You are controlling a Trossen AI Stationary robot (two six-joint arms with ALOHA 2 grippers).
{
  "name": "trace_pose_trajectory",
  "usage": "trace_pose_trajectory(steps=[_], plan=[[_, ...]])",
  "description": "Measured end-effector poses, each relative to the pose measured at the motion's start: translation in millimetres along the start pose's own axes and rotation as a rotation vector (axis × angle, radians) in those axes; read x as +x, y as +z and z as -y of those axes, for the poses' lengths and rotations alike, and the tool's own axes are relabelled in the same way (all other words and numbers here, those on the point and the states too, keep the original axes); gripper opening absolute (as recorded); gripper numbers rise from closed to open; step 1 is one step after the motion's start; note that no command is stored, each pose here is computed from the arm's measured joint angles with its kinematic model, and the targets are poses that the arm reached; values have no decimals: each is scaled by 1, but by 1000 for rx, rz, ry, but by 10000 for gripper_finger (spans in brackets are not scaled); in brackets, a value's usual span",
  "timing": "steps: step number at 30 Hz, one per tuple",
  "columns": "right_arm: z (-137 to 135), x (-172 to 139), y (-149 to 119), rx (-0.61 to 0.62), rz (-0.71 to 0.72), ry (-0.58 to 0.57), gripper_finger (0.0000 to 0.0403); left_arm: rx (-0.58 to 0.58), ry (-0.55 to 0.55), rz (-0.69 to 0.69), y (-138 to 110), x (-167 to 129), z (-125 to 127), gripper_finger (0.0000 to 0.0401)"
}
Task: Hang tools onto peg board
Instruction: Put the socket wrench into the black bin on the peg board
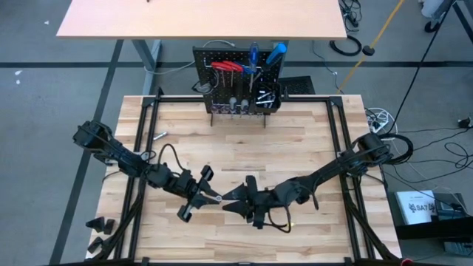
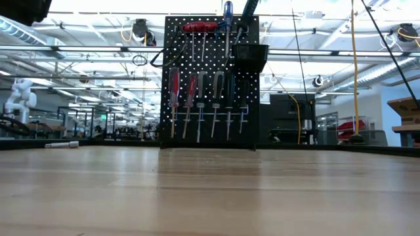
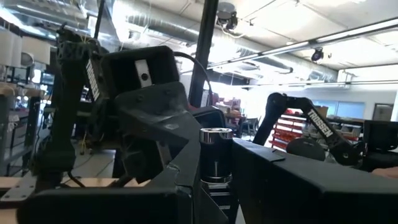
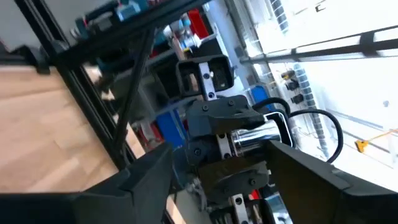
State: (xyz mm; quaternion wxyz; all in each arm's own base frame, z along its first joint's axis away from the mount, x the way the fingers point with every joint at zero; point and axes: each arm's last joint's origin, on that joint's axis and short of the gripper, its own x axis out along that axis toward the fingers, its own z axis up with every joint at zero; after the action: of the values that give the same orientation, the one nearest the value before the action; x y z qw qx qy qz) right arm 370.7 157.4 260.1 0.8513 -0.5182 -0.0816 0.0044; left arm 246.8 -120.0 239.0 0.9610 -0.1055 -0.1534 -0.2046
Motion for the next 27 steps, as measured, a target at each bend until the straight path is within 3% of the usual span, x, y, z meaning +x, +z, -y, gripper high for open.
trace_pose_trajectory(steps=[13, 17, 27], plan=[[0, -3, 4, -101, -113, -58, 265, -23, 32, -15, -2, 0, -2, 65], [4, -4, 6, -156, -181, -125, 265, -22, 48, -32, -4, 0, -2, 65], [1, -4, 8, -108, -140, -94, 265, -45, 114, -20, -4, 0, -4, 65]])
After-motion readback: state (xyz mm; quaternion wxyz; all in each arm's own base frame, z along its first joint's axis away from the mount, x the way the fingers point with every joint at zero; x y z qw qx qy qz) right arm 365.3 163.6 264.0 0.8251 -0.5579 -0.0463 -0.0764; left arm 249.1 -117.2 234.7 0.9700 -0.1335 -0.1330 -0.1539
